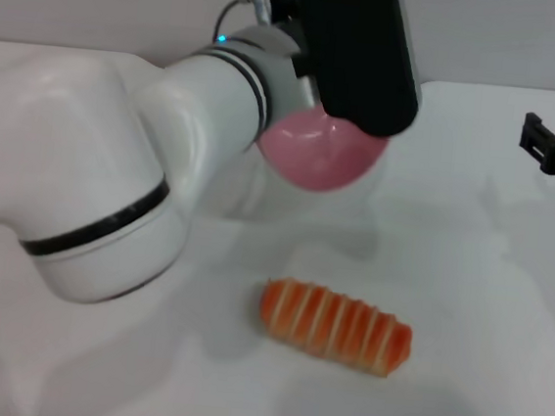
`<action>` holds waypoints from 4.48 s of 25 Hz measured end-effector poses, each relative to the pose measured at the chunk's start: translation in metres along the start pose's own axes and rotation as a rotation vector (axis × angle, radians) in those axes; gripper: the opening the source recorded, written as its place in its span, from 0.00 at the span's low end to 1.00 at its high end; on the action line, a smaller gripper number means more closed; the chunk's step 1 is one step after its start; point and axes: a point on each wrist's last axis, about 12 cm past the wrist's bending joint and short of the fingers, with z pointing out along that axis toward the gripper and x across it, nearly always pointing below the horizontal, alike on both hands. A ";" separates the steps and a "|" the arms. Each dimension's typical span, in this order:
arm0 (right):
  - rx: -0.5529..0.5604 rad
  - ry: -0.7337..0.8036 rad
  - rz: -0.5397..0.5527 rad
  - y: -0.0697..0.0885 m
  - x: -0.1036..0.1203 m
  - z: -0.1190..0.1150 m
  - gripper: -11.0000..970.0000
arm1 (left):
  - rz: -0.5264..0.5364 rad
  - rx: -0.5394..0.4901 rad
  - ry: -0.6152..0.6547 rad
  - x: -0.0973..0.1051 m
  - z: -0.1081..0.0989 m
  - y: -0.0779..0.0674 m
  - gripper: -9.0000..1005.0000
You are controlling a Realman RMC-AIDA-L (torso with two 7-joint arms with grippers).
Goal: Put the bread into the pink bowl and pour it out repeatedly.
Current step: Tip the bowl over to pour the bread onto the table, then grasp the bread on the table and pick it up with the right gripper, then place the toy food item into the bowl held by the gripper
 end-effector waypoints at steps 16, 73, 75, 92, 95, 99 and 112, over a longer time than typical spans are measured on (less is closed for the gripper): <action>-0.292 0.289 0.082 0.071 -0.015 -0.011 0.71 | -0.486 -0.016 0.338 0.044 -0.002 0.050 0.04; -0.529 0.562 -0.045 0.130 0.026 0.018 0.49 | -0.726 0.043 0.431 0.087 0.008 0.068 0.04; -0.523 0.525 -0.048 0.125 0.016 0.013 0.47 | -0.726 0.043 0.431 0.087 0.008 0.068 0.04; -0.362 0.197 -0.136 0.083 -0.081 -0.033 0.29 | -0.745 0.172 0.407 0.079 0.016 0.046 0.04; -0.341 0.152 -0.145 0.080 -0.093 -0.039 0.28 | -0.731 0.225 0.370 0.067 0.017 0.037 0.04; -0.338 0.139 -0.150 0.079 -0.096 -0.039 0.26 | -0.721 0.288 0.314 0.050 0.017 0.027 0.04; -0.391 0.168 -0.097 0.088 -0.079 -0.021 0.17 | -0.739 0.375 0.200 0.028 0.017 0.023 0.04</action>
